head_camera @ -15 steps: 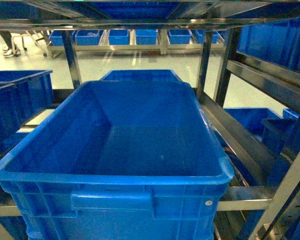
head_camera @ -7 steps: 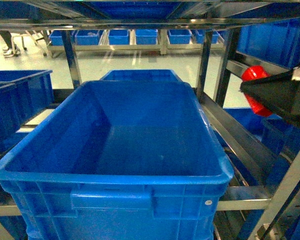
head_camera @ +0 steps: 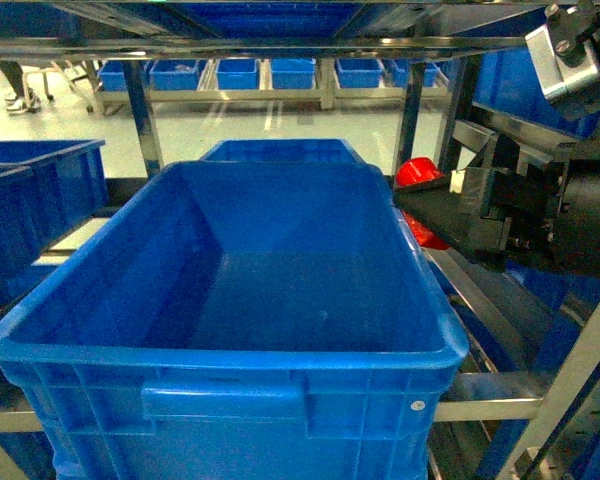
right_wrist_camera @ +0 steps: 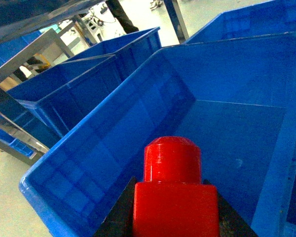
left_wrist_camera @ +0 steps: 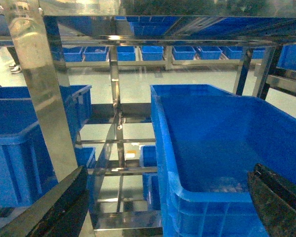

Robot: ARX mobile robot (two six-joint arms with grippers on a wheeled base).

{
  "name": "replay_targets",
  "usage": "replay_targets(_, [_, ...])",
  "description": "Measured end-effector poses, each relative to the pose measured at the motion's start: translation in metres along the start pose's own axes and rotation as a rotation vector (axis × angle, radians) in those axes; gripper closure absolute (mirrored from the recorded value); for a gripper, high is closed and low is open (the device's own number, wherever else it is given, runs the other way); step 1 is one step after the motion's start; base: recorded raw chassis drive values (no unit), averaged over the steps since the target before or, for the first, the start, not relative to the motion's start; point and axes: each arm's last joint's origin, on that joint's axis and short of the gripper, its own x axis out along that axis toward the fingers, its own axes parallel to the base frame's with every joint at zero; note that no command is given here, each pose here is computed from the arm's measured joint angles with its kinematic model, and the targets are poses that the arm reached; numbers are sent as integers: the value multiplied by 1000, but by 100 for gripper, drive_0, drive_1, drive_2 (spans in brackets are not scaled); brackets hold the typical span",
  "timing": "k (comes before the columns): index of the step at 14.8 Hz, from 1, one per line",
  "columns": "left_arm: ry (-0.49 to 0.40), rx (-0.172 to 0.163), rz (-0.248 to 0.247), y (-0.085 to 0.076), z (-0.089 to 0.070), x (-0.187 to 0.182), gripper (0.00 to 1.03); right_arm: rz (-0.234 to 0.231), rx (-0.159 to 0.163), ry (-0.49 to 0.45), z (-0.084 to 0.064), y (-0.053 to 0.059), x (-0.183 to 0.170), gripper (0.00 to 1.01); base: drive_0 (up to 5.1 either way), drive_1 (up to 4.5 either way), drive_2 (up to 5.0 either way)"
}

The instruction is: Pick red block from blue box to shelf

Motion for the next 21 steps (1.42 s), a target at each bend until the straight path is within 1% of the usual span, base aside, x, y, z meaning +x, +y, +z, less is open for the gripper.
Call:
replay_targets(1, [0, 0, 0, 0, 0, 0, 5, -3, 3, 9, 2, -2, 5, 74, 0, 0, 0])
replay_targets(3, [0, 0, 0, 0, 0, 0, 5, -2, 0, 17, 4, -3, 13, 74, 0, 0, 0])
replay_targets(4, [0, 0, 0, 0, 0, 0, 5, 7, -5, 24, 5, -4, 18, 74, 0, 0, 0])
replay_targets(5, [0, 0, 0, 0, 0, 0, 5, 19, -4, 43, 2, -5, 23, 74, 0, 0, 0])
replay_targets(6, [0, 0, 0, 0, 0, 0, 5, 50, 4, 67, -4, -4, 29, 74, 0, 0, 0])
replay_targets(9, [0, 0, 0, 0, 0, 0, 5, 106, -9, 73, -7, 8, 35, 74, 0, 0, 0])
replay_targets(12, [0, 0, 0, 0, 0, 0, 5, 115, -8, 104, -12, 10, 46, 74, 0, 0, 0])
replay_targets(16, [0, 0, 0, 0, 0, 0, 5, 117, -5, 112, -13, 8, 51, 74, 0, 0, 0])
replay_targets(19, [0, 0, 0, 0, 0, 0, 5, 133, -13, 116, -10, 11, 66, 74, 0, 0, 0])
replay_targets(21, [0, 0, 0, 0, 0, 0, 5, 133, -16, 135, -14, 12, 74, 74, 0, 0, 0])
